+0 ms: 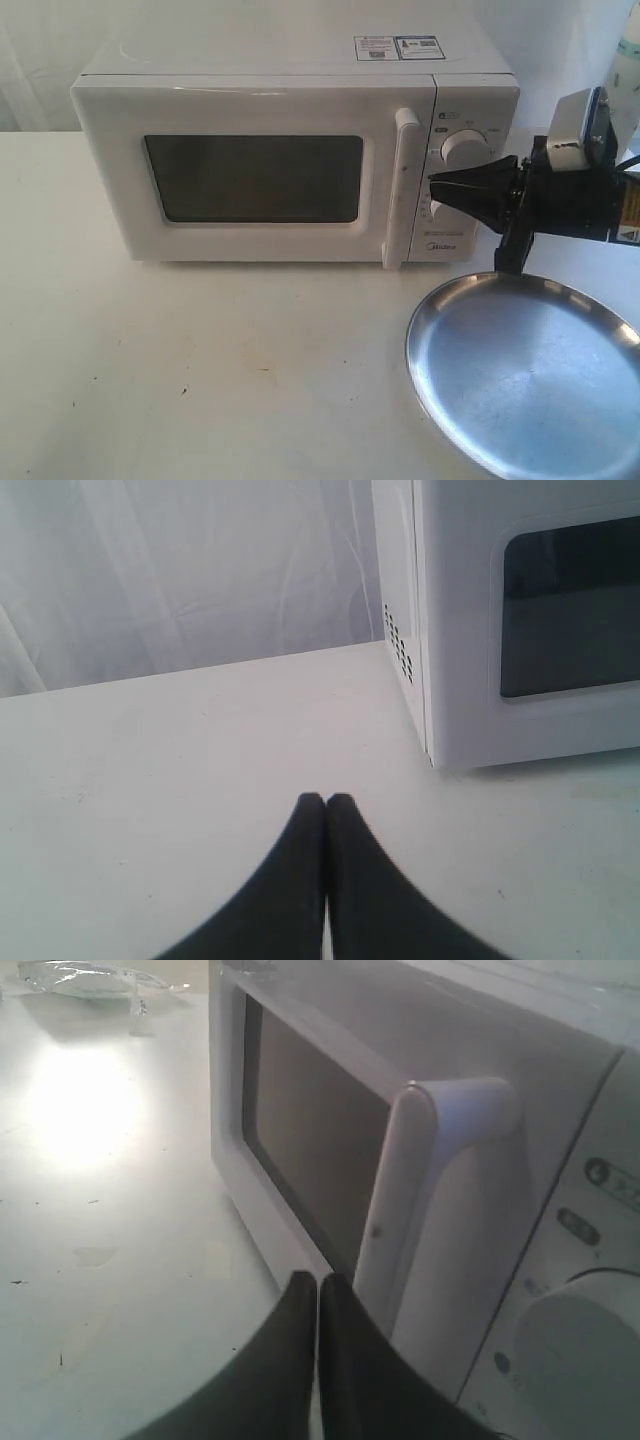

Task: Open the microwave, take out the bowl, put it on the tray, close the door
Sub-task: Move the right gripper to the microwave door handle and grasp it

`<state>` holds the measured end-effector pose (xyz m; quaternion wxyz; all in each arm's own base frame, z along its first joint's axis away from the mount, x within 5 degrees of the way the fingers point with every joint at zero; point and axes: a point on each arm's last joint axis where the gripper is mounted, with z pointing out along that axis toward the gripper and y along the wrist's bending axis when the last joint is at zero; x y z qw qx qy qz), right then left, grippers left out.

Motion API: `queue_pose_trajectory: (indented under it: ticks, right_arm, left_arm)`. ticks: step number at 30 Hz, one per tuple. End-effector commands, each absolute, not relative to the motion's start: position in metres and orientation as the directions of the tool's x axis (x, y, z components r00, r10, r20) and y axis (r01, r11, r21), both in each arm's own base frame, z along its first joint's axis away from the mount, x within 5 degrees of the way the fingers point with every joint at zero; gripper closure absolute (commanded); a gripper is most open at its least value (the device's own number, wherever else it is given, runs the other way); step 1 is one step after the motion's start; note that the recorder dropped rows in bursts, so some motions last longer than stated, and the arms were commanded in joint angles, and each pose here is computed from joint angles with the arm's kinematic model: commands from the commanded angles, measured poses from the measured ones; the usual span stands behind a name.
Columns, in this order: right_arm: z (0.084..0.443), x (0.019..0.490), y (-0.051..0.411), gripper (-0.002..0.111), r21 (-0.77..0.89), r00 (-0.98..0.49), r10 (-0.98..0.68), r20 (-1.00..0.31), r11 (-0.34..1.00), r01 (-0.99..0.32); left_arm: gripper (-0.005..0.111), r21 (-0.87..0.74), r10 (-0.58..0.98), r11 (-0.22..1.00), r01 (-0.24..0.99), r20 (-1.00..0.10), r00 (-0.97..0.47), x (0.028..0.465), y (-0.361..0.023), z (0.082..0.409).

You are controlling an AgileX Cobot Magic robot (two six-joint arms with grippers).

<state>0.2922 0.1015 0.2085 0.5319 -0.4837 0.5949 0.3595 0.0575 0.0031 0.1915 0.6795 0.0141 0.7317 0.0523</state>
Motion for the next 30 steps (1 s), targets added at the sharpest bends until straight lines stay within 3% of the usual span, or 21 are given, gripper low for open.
queue_pose_trajectory:
  ticks: [1,4,6,11,15,16,21,24,30]
  right_arm:
    - [0.204,0.297,0.099,0.086,-0.05,0.001,-0.161,-0.987,0.295,-0.954]
    - [0.199,0.305,0.098,0.043,0.003,-0.043,-0.104,-0.994,0.362,-0.932]
    - [0.191,0.308,0.103,0.028,0.027,-0.07,-0.099,-0.993,0.377,-0.926]
    - [0.174,0.304,0.134,0.029,-0.09,0.034,-0.176,-0.984,0.32,-0.943]
    - [0.177,0.305,0.143,0.041,-0.14,0.09,-0.16,-0.983,0.341,-0.93]
    - [0.179,0.307,0.145,0.052,-0.131,0.085,-0.139,-0.987,0.371,-0.919]
    - [0.18,0.308,0.149,0.08,-0.154,0.106,-0.14,-0.984,0.392,-0.907]
    - [0.179,0.303,0.154,0.109,-0.234,0.181,-0.181,-0.967,0.336,-0.912]
    - [0.18,0.298,0.162,0.108,-0.237,0.195,-0.163,-0.967,0.299,-0.924]
  left_arm:
    - [0.107,0.088,0.085,0.995,-0.044,-0.994,-0.065,0.057,0.003,0.193]
    - [0.107,0.088,0.085,0.995,-0.044,-0.994,-0.065,0.057,0.003,0.193]
    - [0.107,0.088,0.085,0.995,-0.044,-0.994,-0.065,0.057,0.003,0.193]
    - [0.107,0.088,0.085,0.995,-0.044,-0.994,-0.065,0.057,0.003,0.193]
    - [0.107,0.088,0.085,0.995,-0.044,-0.994,-0.065,0.057,0.003,0.193]
    - [0.107,0.088,0.085,0.995,-0.044,-0.994,-0.065,0.057,0.003,0.193]
    - [0.107,0.088,0.085,0.995,-0.044,-0.994,-0.065,0.057,0.003,0.193]
    - [0.107,0.088,0.085,0.995,-0.044,-0.994,-0.065,0.057,0.003,0.193]
    - [0.107,0.088,0.085,0.995,-0.044,-0.994,-0.065,0.057,0.003,0.193]
